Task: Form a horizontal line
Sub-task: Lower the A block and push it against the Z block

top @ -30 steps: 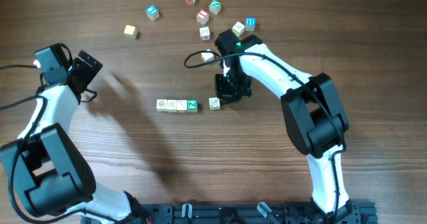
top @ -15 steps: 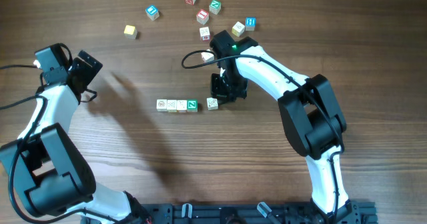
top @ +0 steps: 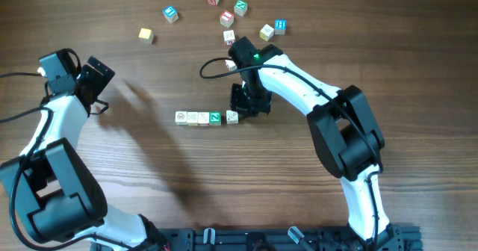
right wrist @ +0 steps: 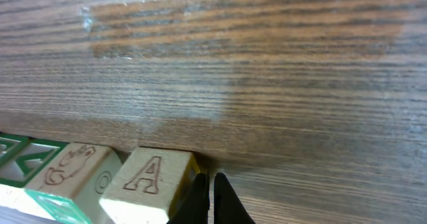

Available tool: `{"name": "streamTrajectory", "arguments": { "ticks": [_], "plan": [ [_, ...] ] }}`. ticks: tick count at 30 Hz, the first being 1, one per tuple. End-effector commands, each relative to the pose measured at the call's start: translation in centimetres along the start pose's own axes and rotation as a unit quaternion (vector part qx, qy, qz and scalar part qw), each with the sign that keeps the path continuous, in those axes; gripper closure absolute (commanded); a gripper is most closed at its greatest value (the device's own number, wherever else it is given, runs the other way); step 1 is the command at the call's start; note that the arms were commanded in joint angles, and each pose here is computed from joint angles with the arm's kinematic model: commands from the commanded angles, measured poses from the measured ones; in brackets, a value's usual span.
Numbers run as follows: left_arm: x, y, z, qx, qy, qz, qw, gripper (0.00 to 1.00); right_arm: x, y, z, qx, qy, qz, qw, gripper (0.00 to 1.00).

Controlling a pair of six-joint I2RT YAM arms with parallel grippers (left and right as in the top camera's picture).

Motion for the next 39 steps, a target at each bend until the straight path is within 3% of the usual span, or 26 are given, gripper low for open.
{"name": "streamTrajectory", "arguments": {
  "ticks": [1,28,39],
  "plan": [
    [-0.3,0.0,0.1,-0.002,-0.004,-0.001,1.0,0.0,0.0,-1.1,0.8,0.057,-0.004,0.003,0.998,0.94],
    [-0.3,0.0,0.1,-0.002,-0.004,-0.001,1.0,0.0,0.2,-0.8,0.9,0.042,0.005,0.008,0.999,0.95],
    [-0.3,0.0,0.1,-0.002,-0.004,-0.001,1.0,0.0,0.3,0.3,0.9,-0.024,0.028,0.006,0.999,0.96]
  ]
}}
Point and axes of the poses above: each gripper's point midway between its finger pads, its own z axis out along the fingers, its own y axis along the line the jaws close on, x = y × z, the point moved 10 cm from there along -z, back along the fingers, and after that the axes turned 8 degrees about -z, right-handed, at the moved point
